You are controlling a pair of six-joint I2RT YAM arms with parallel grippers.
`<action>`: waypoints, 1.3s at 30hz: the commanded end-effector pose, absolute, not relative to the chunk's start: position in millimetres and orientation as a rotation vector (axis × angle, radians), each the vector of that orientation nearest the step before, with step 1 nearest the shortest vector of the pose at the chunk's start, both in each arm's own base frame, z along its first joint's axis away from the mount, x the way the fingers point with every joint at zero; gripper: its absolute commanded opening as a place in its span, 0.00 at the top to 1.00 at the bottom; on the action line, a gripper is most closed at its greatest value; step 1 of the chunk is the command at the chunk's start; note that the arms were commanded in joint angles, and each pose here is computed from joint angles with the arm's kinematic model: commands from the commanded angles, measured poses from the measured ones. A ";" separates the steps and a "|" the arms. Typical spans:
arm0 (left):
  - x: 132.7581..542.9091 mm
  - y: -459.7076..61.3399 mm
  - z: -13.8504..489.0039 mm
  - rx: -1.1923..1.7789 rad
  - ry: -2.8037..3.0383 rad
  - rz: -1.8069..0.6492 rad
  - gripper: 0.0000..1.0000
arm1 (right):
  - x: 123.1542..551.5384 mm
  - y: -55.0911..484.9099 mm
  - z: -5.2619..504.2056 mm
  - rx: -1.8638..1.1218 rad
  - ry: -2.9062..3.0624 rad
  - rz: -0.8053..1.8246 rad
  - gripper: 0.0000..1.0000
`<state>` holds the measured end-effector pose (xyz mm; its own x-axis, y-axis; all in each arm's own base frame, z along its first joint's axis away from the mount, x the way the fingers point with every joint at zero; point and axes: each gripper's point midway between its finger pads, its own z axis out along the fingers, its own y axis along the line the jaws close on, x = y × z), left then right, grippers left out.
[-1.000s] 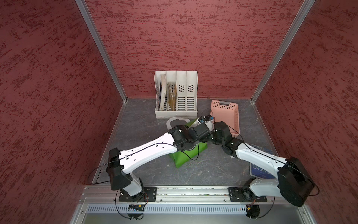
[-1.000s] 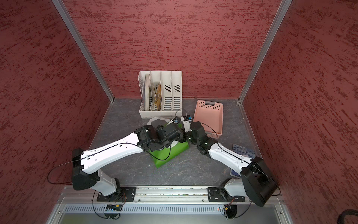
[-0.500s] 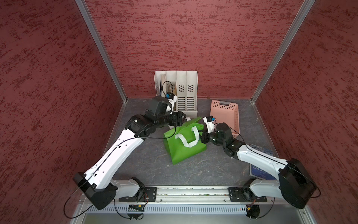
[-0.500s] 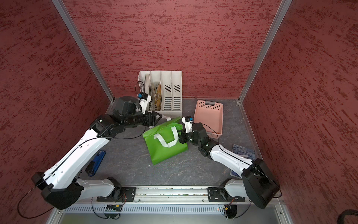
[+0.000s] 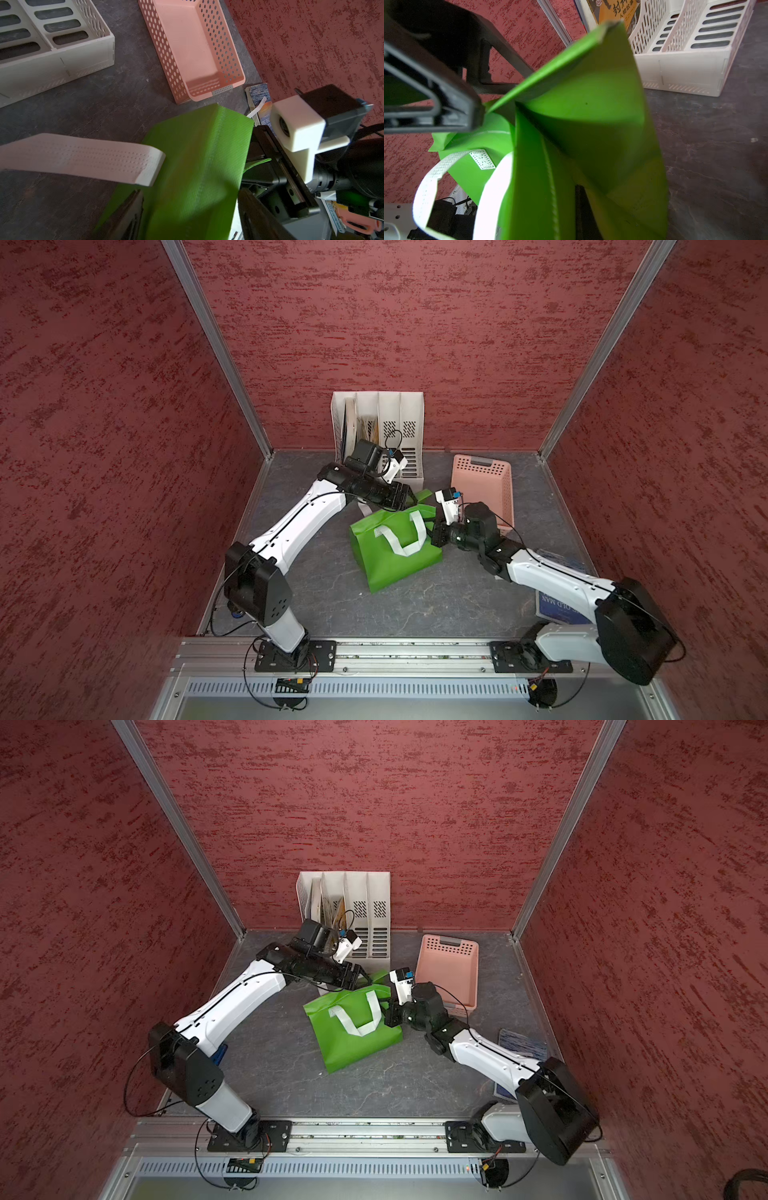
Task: Place the ice pack in the delivery bag
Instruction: Seal the delivery bag at the center of the board.
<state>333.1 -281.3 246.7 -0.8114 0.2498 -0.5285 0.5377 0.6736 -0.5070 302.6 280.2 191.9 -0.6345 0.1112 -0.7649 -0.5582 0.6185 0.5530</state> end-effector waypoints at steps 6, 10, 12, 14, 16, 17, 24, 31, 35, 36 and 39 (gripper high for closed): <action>328.3 -295.8 256.2 0.654 2.396 -1.131 0.31 | 313.5 283.7 199.2 -0.369 1.987 1.059 1.00; 323.0 -296.7 250.3 0.634 2.393 -1.193 0.34 | 320.9 281.3 197.6 -0.350 1.982 1.079 1.00; 321.3 -296.9 248.4 0.621 2.398 -1.216 0.34 | 325.2 280.7 196.5 -0.337 1.982 1.096 1.00; 319.1 -298.0 247.3 0.619 2.400 -1.235 0.35 | 327.5 283.5 199.1 -0.355 1.973 1.124 1.00; 319.6 -297.4 246.4 0.606 2.401 -1.241 0.36 | 329.6 287.3 199.9 -0.374 1.975 1.146 1.00; 320.1 -296.9 248.3 0.600 2.394 -1.248 0.36 | 330.4 289.8 202.0 -0.386 1.970 1.158 1.00; 320.2 -294.6 258.1 0.549 2.353 -1.293 0.40 | 340.0 293.9 194.5 -0.381 1.986 1.183 1.00; 316.5 -292.5 245.5 0.515 2.382 -1.309 0.44 | 346.2 292.3 195.4 -0.381 1.988 1.215 1.00; 317.5 -289.9 241.2 0.509 2.395 -1.293 0.49 | 348.5 296.0 196.6 -0.407 2.000 1.296 1.00; 318.1 -289.2 239.9 0.506 2.400 -1.290 0.50 | 348.7 297.2 196.5 -0.418 2.002 1.312 1.00; 320.2 -287.5 238.4 0.502 2.401 -1.279 0.54 | 348.9 301.4 198.6 -0.444 1.998 1.339 1.00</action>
